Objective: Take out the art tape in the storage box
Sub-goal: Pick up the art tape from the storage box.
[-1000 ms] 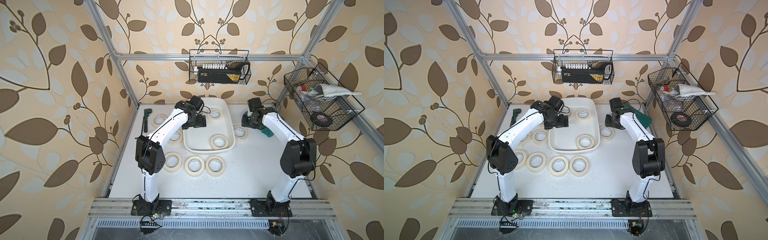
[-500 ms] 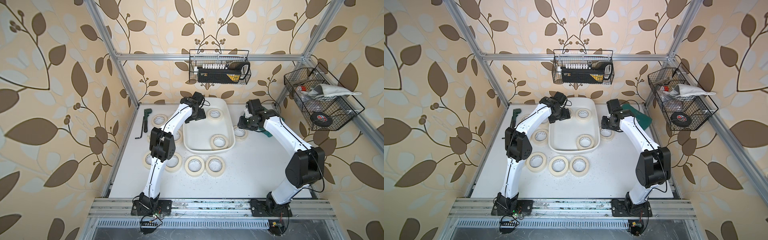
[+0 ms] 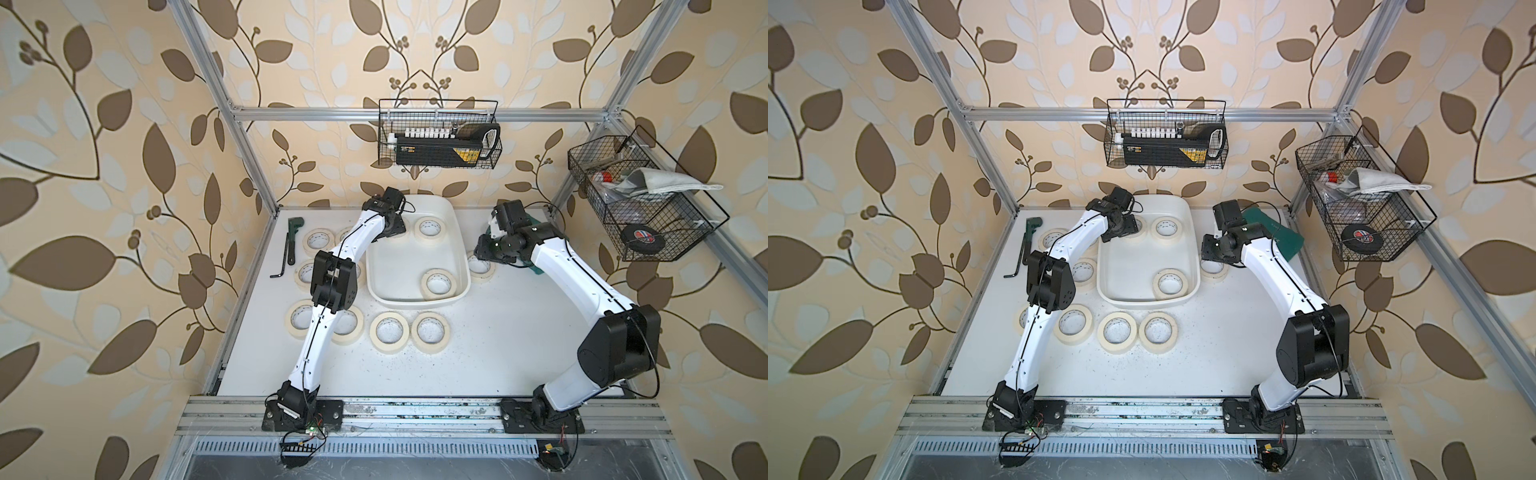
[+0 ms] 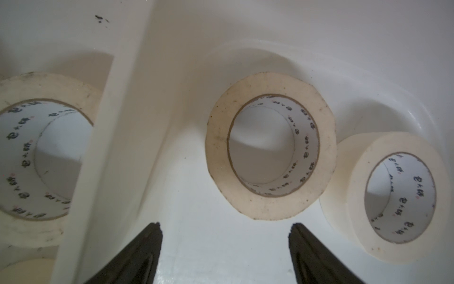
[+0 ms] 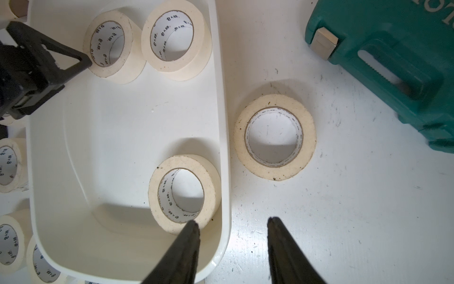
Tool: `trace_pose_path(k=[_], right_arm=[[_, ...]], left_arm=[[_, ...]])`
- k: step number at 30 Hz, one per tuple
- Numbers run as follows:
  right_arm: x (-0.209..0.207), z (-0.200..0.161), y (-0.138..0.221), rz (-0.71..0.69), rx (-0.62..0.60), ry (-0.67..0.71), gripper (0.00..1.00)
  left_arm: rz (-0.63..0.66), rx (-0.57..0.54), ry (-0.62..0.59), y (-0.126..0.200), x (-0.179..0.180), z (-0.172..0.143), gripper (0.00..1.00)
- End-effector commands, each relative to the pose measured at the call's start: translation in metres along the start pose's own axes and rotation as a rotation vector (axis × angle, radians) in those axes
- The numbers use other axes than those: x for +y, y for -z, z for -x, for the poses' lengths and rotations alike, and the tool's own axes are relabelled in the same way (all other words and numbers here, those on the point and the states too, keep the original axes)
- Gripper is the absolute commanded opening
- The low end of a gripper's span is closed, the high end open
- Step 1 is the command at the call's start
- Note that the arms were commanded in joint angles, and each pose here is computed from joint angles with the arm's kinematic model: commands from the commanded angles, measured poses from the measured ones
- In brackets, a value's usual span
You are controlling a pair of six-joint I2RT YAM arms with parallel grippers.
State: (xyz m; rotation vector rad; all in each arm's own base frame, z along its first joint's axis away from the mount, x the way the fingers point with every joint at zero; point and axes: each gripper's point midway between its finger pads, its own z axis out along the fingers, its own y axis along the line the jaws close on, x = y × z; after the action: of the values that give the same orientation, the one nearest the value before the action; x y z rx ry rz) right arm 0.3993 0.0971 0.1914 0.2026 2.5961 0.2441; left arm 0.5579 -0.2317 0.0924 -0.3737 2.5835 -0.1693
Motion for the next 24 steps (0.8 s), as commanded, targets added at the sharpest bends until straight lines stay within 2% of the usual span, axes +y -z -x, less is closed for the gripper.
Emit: trace_pose_path(k=[1,6,11,18,24], right_arm=[[0.001,-0.008,0.005,0.01,0.015,-0.003,0.47],[0.0,-0.01,0.005,0.008,0.018,0.0,0.47],[0.003,-0.011,0.003,0.021,0.023,-0.004,0.47],[0.006,-0.012,0.001,0.033,0.034,-0.007,0.47],[0.007,-0.013,0.0,0.037,0.04,-0.005,0.47]], left_arm=[[-0.036,-0.1,0.021,0.004,-0.008,0.029,0.81],[-0.046,-0.103,0.042,-0.011,-0.012,0.03,0.8],[-0.019,-0.07,0.102,-0.028,-0.004,0.017,0.79],[-0.017,-0.047,0.131,-0.037,-0.004,0.007,0.69],[-0.01,-0.03,0.141,-0.046,-0.001,0.001,0.7]])
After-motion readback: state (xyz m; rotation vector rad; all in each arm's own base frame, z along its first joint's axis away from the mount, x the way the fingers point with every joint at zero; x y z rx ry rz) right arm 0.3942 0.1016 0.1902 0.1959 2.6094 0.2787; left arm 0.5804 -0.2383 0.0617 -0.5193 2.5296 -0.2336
